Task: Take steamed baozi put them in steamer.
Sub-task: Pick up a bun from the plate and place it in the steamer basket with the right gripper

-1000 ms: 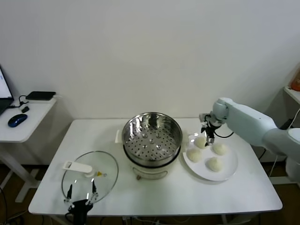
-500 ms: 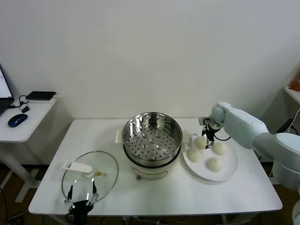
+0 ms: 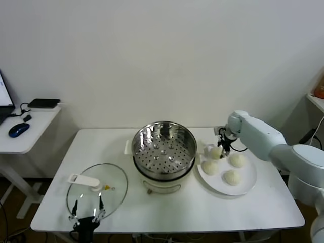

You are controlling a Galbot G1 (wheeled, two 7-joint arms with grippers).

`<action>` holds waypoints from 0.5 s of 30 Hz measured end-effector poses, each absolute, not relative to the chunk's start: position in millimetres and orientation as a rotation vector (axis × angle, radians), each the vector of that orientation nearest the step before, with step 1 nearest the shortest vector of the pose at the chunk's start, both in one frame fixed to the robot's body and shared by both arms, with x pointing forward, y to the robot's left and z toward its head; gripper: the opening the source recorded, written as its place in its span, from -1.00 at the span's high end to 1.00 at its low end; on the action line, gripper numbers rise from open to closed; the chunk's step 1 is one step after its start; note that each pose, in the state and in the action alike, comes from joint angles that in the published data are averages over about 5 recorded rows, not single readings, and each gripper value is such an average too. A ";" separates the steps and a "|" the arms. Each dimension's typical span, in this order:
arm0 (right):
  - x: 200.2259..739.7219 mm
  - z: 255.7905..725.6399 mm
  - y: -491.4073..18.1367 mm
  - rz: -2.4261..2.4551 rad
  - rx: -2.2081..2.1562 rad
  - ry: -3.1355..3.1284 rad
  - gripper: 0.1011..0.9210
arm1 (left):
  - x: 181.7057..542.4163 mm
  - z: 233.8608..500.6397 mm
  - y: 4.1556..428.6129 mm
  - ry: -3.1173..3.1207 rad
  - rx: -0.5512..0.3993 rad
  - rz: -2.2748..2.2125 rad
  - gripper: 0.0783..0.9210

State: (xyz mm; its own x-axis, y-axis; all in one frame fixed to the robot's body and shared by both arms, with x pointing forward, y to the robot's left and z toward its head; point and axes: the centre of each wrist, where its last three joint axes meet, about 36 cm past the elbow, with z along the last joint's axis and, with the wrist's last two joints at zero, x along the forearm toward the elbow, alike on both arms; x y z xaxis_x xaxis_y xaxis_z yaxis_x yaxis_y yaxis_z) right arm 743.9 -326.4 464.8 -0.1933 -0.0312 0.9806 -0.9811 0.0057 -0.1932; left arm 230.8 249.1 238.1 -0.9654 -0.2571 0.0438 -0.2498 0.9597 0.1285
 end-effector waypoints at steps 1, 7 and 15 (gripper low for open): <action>744.3 468.0 -327.0 1.337 1.135 -1.379 -0.24 | 230.6 238.5 249.1 -3.051 0.395 -0.189 -0.77; 749.2 506.6 -328.8 1.386 1.168 -1.383 -0.23 | 228.3 241.2 250.5 -3.053 0.396 -0.202 -0.77; 750.2 593.7 -319.4 1.524 1.304 -1.388 -0.24 | 227.2 243.6 252.0 -3.060 0.398 -0.212 -0.77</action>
